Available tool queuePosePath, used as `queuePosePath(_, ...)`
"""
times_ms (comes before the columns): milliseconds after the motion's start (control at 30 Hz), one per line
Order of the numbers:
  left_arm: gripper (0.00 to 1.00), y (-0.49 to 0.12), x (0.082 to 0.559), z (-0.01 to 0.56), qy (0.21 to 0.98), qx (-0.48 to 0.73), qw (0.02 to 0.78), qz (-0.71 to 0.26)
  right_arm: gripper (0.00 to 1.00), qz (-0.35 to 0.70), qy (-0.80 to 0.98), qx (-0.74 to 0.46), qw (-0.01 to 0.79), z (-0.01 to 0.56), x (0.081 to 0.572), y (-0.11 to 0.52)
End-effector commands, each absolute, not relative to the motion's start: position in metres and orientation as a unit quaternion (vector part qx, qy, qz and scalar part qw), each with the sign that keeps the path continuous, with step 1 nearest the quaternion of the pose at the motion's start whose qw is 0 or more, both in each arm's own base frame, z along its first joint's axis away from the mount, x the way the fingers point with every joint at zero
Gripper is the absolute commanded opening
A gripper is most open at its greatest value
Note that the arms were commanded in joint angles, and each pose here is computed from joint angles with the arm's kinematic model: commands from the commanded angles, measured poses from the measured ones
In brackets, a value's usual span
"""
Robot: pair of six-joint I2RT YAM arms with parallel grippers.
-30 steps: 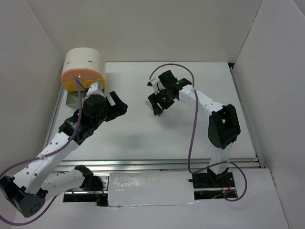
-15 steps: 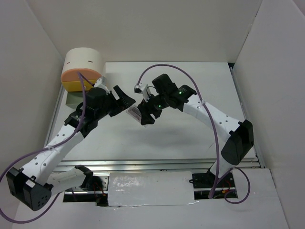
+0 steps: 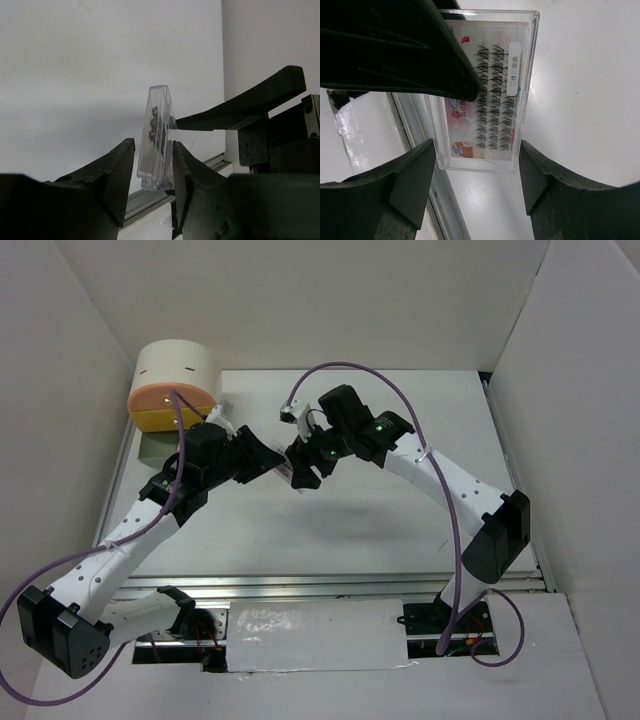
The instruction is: Organize the makeup
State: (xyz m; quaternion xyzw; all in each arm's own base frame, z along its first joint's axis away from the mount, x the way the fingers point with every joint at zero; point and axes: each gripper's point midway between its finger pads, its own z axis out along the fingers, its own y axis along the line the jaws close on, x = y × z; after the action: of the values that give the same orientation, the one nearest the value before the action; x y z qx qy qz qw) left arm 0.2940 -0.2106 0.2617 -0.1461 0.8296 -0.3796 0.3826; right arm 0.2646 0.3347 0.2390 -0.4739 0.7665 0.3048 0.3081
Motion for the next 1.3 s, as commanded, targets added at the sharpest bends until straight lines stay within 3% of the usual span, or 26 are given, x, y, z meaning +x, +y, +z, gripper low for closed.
queuePosePath(0,0.48,-0.210,0.299,0.274,0.821,-0.140,0.400,-0.383,0.43,0.306,0.754,-0.476,0.335,0.255,0.273,0.345)
queuePosePath(200,0.31,-0.199,0.306,0.280,0.820,-0.153,0.419,-0.359,0.44,0.317,0.746,-0.478,0.340,0.257,0.269,0.347)
queuePosePath(433,0.21,-0.191,0.305,0.289,0.793,-0.179,0.442,-0.379,0.49,0.322,0.736,-0.478,0.354,0.265,0.267,0.345)
queuePosePath(533,0.20,-0.182,0.304,0.292,0.788,-0.198,0.450,-0.371,0.64,0.317,0.735,-0.473,0.368,0.267,0.268,0.342)
queuePosePath(667,0.21,-0.159,0.311,0.295,0.783,-0.231,0.471,-0.335,0.92,0.303,0.745,-0.452,0.387,0.265,0.273,0.333)
queuePosePath(800,0.19,-0.120,0.326,0.282,0.781,-0.286,0.463,-0.307,0.99,0.302,0.736,-0.426,0.431,0.286,0.275,0.318)
queuePosePath(1133,0.22,0.006,0.370,0.243,0.722,-0.433,0.436,-0.318,1.00,0.285,0.748,-0.378,0.465,0.288,0.268,0.286)
queuePosePath(1267,0.23,0.028,0.394,0.233,0.722,-0.459,0.415,-0.310,1.00,0.299,0.744,-0.384,0.458,0.284,0.260,0.287)
